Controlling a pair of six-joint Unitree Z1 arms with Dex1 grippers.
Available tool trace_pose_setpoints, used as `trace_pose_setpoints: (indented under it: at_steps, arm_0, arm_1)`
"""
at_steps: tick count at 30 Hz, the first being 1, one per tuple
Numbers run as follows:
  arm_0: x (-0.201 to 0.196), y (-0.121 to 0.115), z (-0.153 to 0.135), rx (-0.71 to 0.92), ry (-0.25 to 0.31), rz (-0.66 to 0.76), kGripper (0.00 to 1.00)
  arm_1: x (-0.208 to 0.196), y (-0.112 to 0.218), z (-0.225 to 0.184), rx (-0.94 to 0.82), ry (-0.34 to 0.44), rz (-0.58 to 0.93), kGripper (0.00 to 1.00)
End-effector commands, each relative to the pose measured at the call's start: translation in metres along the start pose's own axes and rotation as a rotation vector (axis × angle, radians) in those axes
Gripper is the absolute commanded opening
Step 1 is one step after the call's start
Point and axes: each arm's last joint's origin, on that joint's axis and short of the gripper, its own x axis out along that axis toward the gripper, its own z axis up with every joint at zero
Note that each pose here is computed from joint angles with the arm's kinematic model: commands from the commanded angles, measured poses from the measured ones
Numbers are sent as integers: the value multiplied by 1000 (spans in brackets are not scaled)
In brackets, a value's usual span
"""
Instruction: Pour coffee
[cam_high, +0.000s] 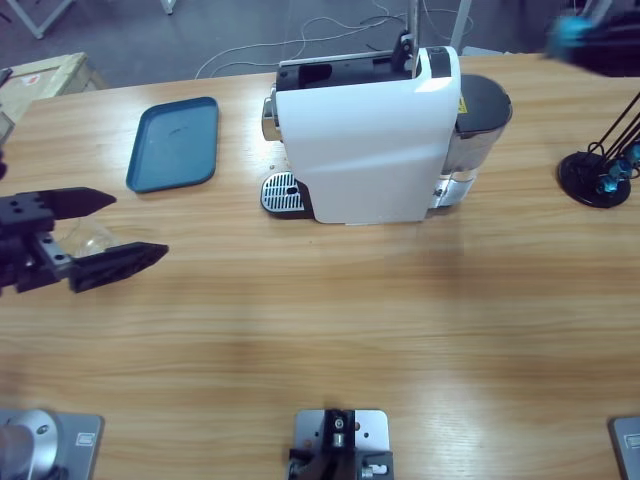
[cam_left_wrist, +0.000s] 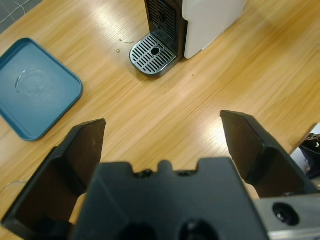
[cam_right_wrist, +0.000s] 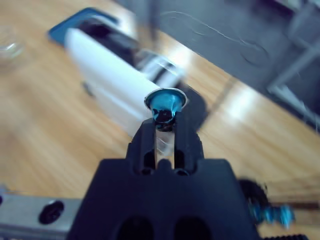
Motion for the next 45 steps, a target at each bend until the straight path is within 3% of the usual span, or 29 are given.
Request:
trace_pose_setpoints:
  at_steps: [1, 9, 17, 36, 37, 38, 41, 42, 45]
  arm_0:
    - [-17, 3, -15, 5, -8, -14, 1000]
    - [-21, 4, -15, 3, -20, -15, 996]
    - [-18, 3, -17, 5, -2, -15, 996]
    - [-6, 0, -15, 11, 40, -26, 996]
    - [-6, 0, -15, 10, 39, -27, 996]
    - [-6, 0, -15, 11, 41, -27, 996]
    - [-6, 0, -17, 10, 44, -26, 996]
    - [-6, 0, -17, 10, 44, -26, 996]
    - [-4, 0, -18, 10, 51, -26, 996]
  arm_1:
    - [91, 55, 58, -227, 73, 245, 0]
    - [148, 72, 71, -328, 97, 288, 0]
    - [181, 43, 64, -299, 131, 223, 0]
    - [209, 35, 56, -248, 156, 232, 11]
    - [209, 35, 56, -232, 158, 224, 320]
    - [208, 35, 56, -221, 158, 219, 527]
    - [199, 32, 63, -218, 138, 190, 943]
    - [194, 32, 67, -214, 126, 179, 992]
    - [174, 36, 80, -167, 77, 195, 1000]
